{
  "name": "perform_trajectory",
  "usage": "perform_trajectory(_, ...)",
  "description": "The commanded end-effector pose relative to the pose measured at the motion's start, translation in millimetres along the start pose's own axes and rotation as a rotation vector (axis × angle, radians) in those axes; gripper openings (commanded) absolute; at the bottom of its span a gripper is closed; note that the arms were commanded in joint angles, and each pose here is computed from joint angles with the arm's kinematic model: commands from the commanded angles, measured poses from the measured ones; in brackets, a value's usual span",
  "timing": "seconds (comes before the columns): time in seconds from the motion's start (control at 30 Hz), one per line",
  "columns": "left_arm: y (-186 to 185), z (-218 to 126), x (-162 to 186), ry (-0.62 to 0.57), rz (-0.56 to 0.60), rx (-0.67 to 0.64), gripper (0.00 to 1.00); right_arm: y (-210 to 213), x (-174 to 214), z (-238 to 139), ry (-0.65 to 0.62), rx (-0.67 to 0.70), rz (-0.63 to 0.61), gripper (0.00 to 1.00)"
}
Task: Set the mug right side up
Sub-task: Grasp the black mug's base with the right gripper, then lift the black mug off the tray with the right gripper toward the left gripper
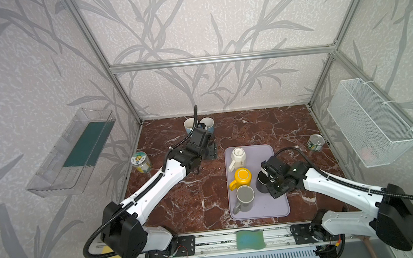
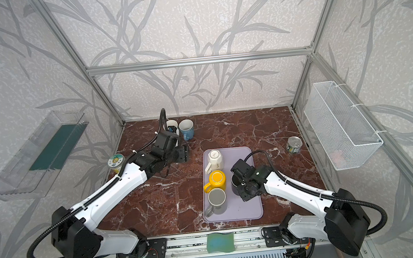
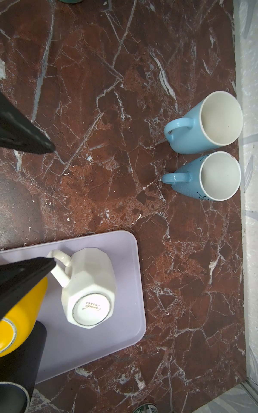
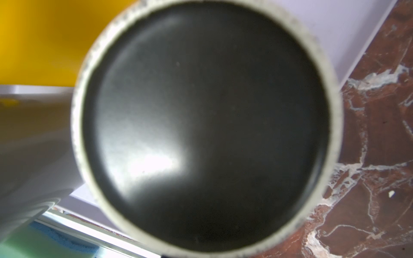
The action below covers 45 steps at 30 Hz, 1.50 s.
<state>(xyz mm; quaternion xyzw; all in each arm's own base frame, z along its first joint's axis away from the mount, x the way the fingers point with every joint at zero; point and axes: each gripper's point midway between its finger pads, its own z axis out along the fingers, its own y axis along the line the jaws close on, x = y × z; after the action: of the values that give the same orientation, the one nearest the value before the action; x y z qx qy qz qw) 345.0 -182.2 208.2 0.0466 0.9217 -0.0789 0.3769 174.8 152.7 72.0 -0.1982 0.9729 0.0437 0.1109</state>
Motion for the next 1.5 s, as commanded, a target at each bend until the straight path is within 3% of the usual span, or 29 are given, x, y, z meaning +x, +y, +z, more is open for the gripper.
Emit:
perform_trajectory(0.0, 1.4, -3.4, -5.7, -0.026, 0.000, -0.012, 0.75, 2.7, -13.2, -11.3, -0.064, -0.012, -0.010, 0.00)
perform_trajectory(0.53, -15.1, -0.9, -19.5, -0.044, -0.025, 0.052, 0.74, -4.4, -28.0, -31.6, -0.253, -0.063, 0.014, 0.00)
perform_trajectory(1.47, -32.3, -13.4, -33.4, -0.118, -0.026, 0.137, 0.73, -8.1, -55.0, -52.8, -0.402, -0.177, 0.085, 0.00)
